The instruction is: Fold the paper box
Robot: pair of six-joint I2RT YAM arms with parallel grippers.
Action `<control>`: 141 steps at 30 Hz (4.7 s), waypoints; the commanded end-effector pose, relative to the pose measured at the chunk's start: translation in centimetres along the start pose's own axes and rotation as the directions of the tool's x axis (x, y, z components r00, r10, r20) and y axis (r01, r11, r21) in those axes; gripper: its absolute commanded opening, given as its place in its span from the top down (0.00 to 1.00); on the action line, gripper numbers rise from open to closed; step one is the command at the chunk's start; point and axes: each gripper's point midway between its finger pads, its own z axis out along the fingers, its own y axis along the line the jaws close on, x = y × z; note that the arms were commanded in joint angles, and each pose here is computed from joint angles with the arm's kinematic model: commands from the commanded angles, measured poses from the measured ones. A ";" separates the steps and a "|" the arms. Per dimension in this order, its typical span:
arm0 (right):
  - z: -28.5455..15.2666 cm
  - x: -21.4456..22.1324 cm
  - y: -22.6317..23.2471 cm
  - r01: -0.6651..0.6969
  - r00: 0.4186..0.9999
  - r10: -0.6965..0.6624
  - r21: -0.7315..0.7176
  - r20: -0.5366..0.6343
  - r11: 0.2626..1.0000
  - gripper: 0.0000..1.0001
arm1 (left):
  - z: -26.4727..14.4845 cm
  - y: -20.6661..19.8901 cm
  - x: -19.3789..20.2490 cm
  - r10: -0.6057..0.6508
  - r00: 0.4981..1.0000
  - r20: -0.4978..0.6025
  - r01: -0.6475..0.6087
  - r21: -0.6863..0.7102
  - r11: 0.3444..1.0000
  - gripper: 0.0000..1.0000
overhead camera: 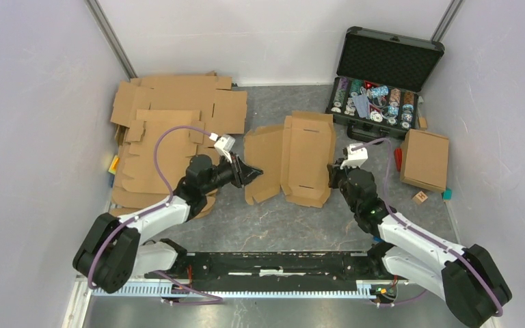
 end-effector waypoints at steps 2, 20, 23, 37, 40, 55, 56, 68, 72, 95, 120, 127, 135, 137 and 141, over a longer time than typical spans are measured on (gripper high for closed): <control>0.0 -2.2 -1.1 -0.076 0.982 0.062 0.071 0.178 0.995 0.97 | -0.4 -2.1 -1.6 0.162 0.979 0.124 -0.167 0.030 0.986 0.72; -0.8 0.7 -2.0 -0.051 0.974 0.019 0.136 0.227 0.989 0.88 | 0.3 -3.7 1.6 0.352 0.929 0.110 -0.352 -0.024 0.936 0.71; -1.6 1.9 -2.4 -0.027 0.977 -0.004 0.143 0.215 0.989 0.84 | -0.1 -4.0 2.1 0.382 0.917 0.118 -0.380 -0.037 0.924 0.71; -2.6 4.2 -3.2 -0.003 0.992 -0.019 0.177 0.122 0.984 0.67 | -1.7 -4.9 2.1 0.455 0.874 0.169 -0.448 -0.084 0.890 0.71; -2.6 4.7 -2.9 0.007 0.996 -0.021 0.159 0.086 0.987 0.64 | -1.8 -4.9 2.0 0.470 0.865 0.173 -0.460 -0.097 0.883 0.71; -2.8 4.1 -3.2 0.019 0.999 -0.016 0.096 -0.036 0.995 0.32 | -1.7 -5.3 2.2 0.503 0.850 0.155 -0.492 -0.101 0.864 0.94; -2.7 4.0 -3.1 0.008 0.999 -0.005 0.063 -0.042 0.998 0.31 | -1.6 -5.3 2.3 0.504 0.850 0.155 -0.494 -0.102 0.864 0.95; -1.4 1.2 -1.4 -0.109 0.994 0.108 -0.186 -0.015 0.977 0.57 | -1.6 -5.4 2.3 0.513 0.845 0.150 -0.502 -0.102 0.859 0.98; -1.4 0.6 -0.8 -0.105 0.994 0.109 -0.224 0.005 0.969 0.69 | -1.6 -5.4 2.3 0.512 0.847 0.147 -0.502 -0.101 0.859 0.98; -1.9 -3.1 -3.0 -0.001 0.992 0.013 -0.098 0.123 0.995 1.00 | -1.5 -5.0 2.4 0.460 0.878 0.130 -0.445 -0.131 0.886 0.57; -2.0 -7.0 -1.4 0.084 0.931 -0.014 -0.178 0.366 0.980 1.00 | -0.9 -3.8 -4.4 0.499 0.857 0.132 -0.445 -0.301 0.844 0.94; -0.7 -7.1 0.8 0.135 0.916 -0.066 -0.150 0.396 0.979 1.00 | 0.3 -3.3 -3.9 0.522 0.840 0.147 -0.466 -0.296 0.834 0.98; -0.6 -4.0 0.3 0.157 0.930 -0.122 -0.075 0.346 0.985 0.74 | 0.4 -2.0 -1.3 0.485 0.867 0.111 -0.441 -0.283 0.852 0.98; -0.4 -3.1 -0.1 0.139 0.945 -0.113 -0.064 0.308 0.988 0.67 | 0.4 -2.3 -1.2 0.483 0.869 0.108 -0.443 -0.264 0.857 0.98; -0.6 -1.3 -1.2 0.093 0.969 -0.084 -0.029 0.232 0.995 0.47 | 0.0 -2.5 -1.2 0.483 0.868 0.115 -0.444 -0.258 0.858 0.98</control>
